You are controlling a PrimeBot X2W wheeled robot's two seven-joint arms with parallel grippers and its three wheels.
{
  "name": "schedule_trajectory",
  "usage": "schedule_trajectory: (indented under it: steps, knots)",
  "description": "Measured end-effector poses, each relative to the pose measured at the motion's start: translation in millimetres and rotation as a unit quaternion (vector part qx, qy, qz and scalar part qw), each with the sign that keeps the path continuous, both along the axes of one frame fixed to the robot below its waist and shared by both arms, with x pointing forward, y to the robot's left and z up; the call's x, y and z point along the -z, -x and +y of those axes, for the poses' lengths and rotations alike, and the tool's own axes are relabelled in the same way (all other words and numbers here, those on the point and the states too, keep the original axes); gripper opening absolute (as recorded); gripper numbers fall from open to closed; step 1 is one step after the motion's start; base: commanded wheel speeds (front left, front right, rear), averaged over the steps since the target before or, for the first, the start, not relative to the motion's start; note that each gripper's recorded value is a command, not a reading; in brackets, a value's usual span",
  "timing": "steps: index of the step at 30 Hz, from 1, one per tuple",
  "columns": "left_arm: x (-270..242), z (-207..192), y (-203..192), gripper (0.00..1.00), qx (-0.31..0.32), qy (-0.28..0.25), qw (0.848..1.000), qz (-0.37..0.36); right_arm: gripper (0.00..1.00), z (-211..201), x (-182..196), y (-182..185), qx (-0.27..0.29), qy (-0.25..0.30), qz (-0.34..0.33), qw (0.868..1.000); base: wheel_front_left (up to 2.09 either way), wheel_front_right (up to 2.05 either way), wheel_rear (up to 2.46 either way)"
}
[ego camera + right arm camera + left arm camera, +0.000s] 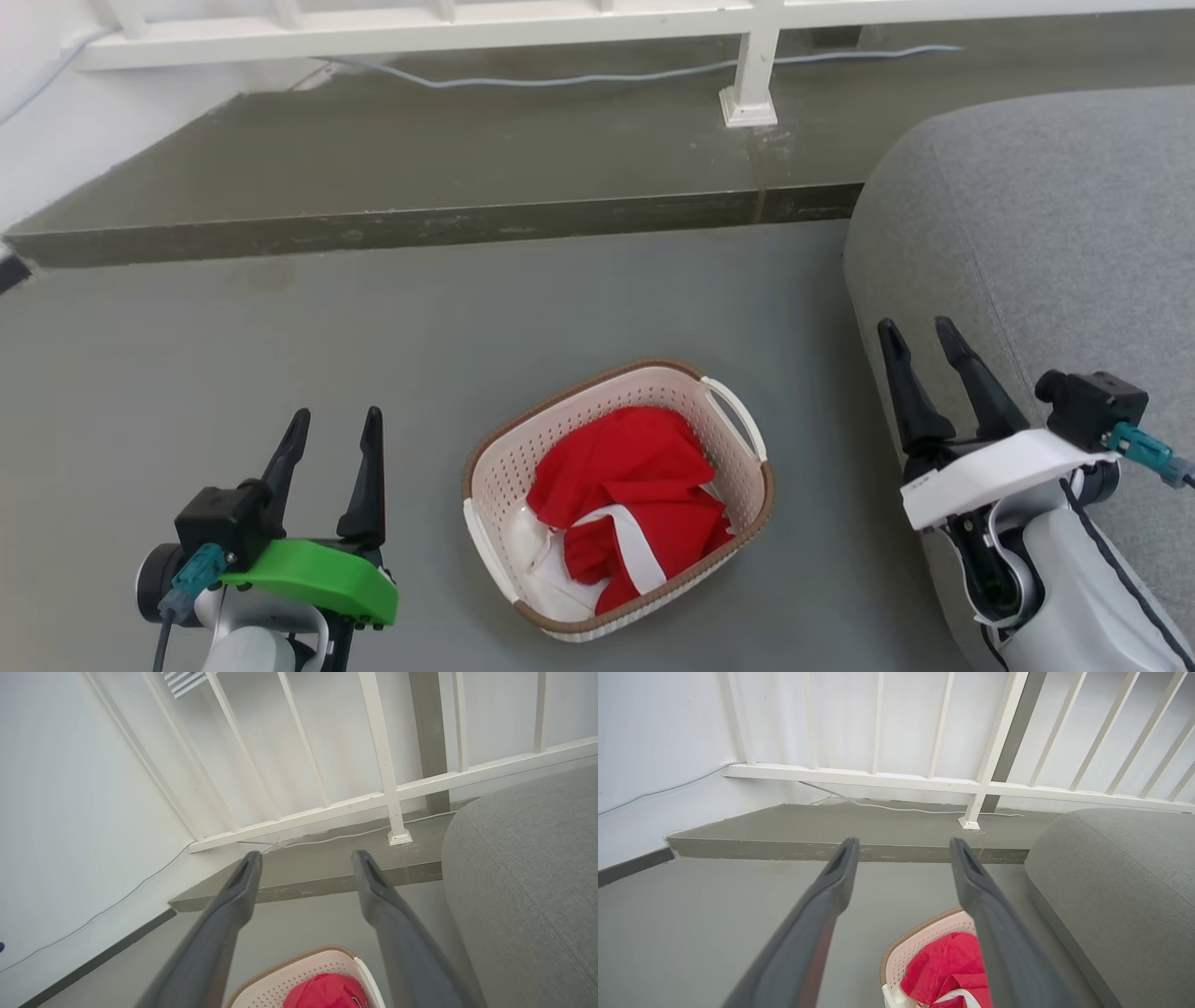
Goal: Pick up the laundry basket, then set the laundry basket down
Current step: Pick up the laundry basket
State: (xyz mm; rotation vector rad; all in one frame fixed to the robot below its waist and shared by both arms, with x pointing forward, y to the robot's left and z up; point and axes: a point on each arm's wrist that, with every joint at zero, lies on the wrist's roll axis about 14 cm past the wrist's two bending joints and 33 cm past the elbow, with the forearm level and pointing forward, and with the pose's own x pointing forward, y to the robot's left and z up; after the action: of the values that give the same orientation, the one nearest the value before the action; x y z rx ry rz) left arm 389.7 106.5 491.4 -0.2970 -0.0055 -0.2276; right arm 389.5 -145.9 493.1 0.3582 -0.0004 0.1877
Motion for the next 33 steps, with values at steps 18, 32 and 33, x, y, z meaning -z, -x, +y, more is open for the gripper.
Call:
schedule_trajectory:
  steps: [18,32,33]
  knots:
    - [33.2,-10.5,-22.8,1.00,0.015,0.006,0.999,0.044,1.00,-7.2,21.0,-19.1,0.010,0.000,0.026,1.000,0.00,0.00,0.00]
    - [111.1,-21.2,-34.3,1.00,0.020,0.032,0.987,0.159,1.00,-8.4,45.4,-45.7,0.008,0.003,0.050,0.999,0.00,0.00,0.00]
    - [118.5,-22.4,-33.9,1.00,0.022,0.031,0.985,0.170,1.00,-8.4,47.5,-47.6,0.008,0.003,0.052,0.999,0.00,0.00,0.00]
